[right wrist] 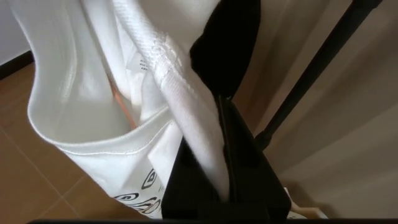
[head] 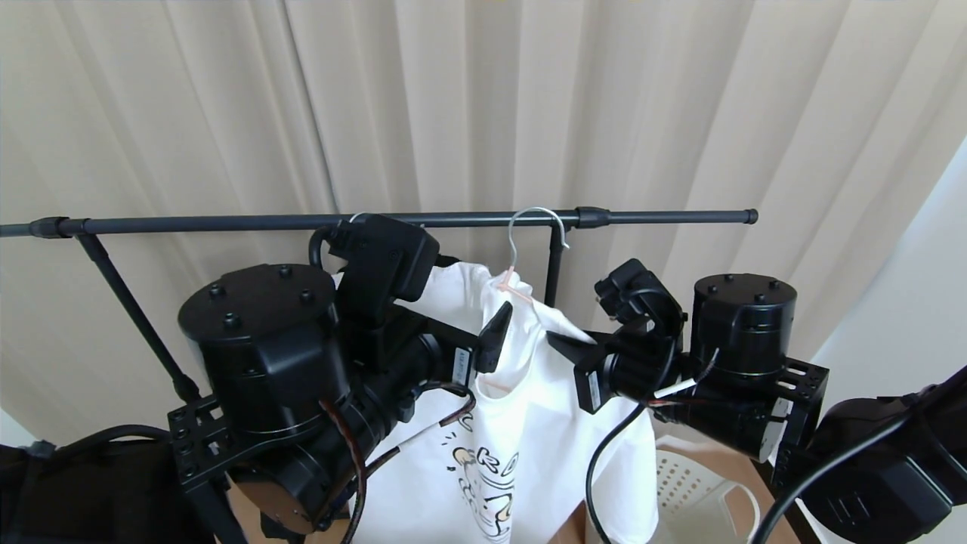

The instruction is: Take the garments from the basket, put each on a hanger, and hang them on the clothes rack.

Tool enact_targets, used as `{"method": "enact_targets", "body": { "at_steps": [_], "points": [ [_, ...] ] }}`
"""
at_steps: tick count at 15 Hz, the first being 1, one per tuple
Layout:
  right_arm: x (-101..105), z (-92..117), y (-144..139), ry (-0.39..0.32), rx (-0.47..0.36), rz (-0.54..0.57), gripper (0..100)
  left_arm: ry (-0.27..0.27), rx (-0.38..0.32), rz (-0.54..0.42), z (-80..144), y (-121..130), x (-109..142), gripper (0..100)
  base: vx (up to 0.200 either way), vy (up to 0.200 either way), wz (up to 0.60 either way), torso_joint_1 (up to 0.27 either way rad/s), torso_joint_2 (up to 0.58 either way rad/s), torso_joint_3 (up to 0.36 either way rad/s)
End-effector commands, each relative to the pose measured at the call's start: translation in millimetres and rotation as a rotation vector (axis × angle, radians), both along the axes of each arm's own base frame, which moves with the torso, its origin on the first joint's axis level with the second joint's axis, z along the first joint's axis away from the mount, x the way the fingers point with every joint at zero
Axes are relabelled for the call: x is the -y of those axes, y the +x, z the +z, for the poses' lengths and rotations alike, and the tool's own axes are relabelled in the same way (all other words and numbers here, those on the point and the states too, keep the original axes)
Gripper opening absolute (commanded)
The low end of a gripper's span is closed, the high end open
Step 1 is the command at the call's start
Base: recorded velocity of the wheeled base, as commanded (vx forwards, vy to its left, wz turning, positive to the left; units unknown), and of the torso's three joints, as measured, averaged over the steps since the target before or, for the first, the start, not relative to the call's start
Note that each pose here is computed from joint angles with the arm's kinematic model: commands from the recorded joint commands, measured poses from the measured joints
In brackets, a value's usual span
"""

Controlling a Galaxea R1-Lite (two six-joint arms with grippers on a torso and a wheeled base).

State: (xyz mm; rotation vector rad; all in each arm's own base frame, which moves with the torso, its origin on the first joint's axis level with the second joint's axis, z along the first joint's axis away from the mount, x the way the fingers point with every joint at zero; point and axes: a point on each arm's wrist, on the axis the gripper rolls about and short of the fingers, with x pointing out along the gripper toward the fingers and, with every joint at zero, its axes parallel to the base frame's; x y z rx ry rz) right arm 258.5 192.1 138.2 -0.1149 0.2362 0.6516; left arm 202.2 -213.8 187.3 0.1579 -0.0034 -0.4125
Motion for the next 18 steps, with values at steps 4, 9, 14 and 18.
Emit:
{"method": "enact_targets", "body": {
  "at_steps": [4,9,14,18],
  "points": [
    [13,1,7,0.005,-0.004,-0.002,0,-0.029,0.030,0.078,13,-10,-41,100,0.000,0.000,0.00,0.000,0.00,0.000],
    [38,0,12,-0.015,0.005,0.032,0,-0.013,-0.019,0.122,-4,-21,-92,100,0.000,0.000,0.00,0.000,0.00,0.000],
    [64,0,16,-0.035,0.023,0.084,0,0.002,-0.144,0.045,-36,-31,-125,100,0.000,0.000,0.00,0.000,0.00,0.000],
    [80,4,13,-0.040,0.051,0.132,0,0.001,-0.235,-0.010,-53,-26,-142,100,0.000,0.000,0.00,0.000,0.00,0.000]
  ]
}}
